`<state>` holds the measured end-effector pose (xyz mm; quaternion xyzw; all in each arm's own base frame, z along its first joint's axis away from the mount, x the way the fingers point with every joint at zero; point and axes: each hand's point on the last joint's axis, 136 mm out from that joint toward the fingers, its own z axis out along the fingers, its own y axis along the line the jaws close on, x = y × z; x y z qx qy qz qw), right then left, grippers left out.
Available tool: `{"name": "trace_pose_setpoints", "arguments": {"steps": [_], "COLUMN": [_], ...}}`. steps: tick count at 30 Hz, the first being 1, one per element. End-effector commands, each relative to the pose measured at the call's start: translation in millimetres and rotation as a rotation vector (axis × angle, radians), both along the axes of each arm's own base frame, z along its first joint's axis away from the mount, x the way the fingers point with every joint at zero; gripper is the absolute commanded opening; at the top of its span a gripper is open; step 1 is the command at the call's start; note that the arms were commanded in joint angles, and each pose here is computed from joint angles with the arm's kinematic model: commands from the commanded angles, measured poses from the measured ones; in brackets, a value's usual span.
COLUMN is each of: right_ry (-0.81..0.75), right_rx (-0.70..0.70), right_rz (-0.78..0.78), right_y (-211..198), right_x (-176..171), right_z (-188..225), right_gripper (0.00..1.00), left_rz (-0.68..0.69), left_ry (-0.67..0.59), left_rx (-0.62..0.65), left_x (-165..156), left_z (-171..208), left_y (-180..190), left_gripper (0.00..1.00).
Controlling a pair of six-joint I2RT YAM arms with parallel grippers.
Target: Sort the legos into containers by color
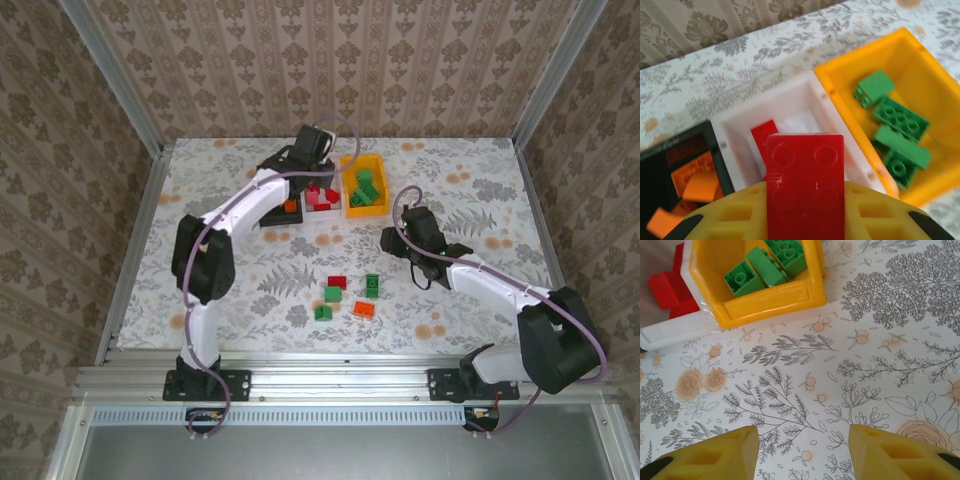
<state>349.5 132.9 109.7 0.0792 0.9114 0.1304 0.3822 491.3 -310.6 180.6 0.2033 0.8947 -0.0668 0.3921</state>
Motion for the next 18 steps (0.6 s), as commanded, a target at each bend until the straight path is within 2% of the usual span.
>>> {"name": "trace_pose_setpoints", "arguments": {"steps": [1, 4, 8, 9, 13, 16, 18], "right_ry": [-0.055, -0.061, -0.052, -0.052, -0.057, -0.058, -0.056], "right_rx": [0.025, 0.030, 0.036, 0.035, 0.031, 0.032, 0.032], "right_rz": [-0.051, -0.054, -0.050, -0.051, -0.053, -0.052, -0.051], "right_y": [-4.6, -5.0, -3.1, -3.4, -4.5, -4.5, -4.2], "right_x": [8.3, 8.1, 8.6, 8.7, 8.2, 7.8, 7.4], "right_z": [7.5, 7.1, 4.9, 5.1, 6.9, 7.5, 7.1], "right_gripper": [0.53, 0.53, 0.55, 0.55, 0.56, 0.57, 0.57], "left_rz": [0.013, 0.020, 0.044, 0.041, 0.037, 0.008, -0.023], "left_ry": [0.148, 0.175, 0.188, 0.193, 0.192, 0.153, 0.096], "left_rx": [0.089, 0.063, 0.037, 0.028, 0.022, -0.012, -0.009], "left_x": [-1.9, 7.9, 13.9, 13.7, 12.1, 3.4, -6.4], "left_z": [-50.8, -58.0, -62.6, -63.4, -57.7, -31.0, -7.1], "left_y": [2.7, 1.0, 2.3, 0.8, 0.5, -4.8, -9.9], "left_gripper": [0.09, 0.12, 0.20, 0.29, 0.48, 0.71, 0.82]}}
